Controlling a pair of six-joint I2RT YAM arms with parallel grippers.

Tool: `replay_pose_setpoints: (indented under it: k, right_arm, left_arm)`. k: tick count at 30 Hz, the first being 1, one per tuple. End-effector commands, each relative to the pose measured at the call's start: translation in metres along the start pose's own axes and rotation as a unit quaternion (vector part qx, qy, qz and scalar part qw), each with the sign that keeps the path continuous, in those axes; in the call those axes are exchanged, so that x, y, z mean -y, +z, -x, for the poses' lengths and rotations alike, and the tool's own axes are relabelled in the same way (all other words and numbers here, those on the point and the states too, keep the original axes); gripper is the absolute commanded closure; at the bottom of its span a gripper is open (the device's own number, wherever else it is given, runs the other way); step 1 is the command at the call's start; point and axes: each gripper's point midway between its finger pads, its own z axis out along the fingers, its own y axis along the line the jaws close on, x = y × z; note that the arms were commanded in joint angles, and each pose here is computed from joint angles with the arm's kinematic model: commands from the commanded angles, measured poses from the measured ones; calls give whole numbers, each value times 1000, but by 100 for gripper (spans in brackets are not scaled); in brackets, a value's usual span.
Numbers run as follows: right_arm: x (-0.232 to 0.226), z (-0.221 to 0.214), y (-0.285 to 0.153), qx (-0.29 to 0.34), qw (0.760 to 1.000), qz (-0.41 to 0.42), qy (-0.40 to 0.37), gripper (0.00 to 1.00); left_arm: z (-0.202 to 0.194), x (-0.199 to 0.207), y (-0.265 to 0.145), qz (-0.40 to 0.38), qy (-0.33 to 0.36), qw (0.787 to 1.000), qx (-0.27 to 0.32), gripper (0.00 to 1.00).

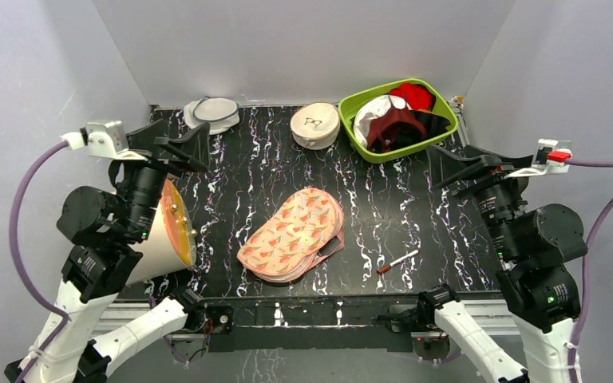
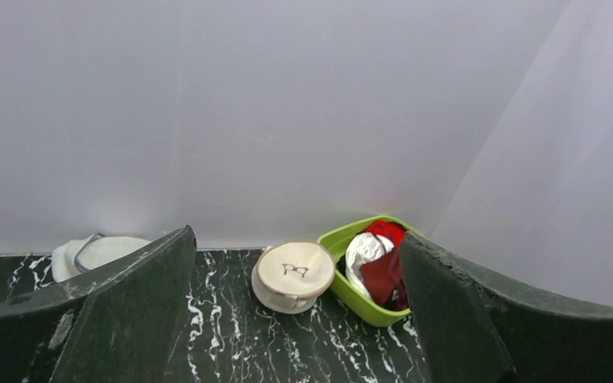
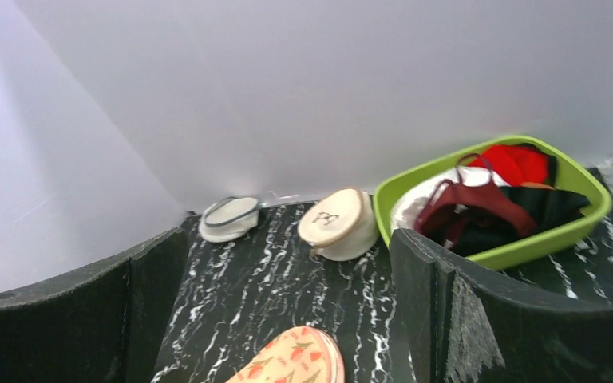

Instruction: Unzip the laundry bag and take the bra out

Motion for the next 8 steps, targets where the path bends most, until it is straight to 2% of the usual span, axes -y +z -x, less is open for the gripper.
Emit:
replay_pose_setpoints:
  k: [1,3,8]
  right_arm:
    - [32,4,-7,18,996,-88,6,2]
    - [42,5,-11,31,993,-116,15,2]
    - [41,-8,-12,29,995,-93,1,2]
  left_arm:
    - [-12,-2,5,8,22,1000,-20,2]
    - [-16,-2,9,10,23,999,-24,2]
    - [-23,6,16,-3,17,999,-35,2]
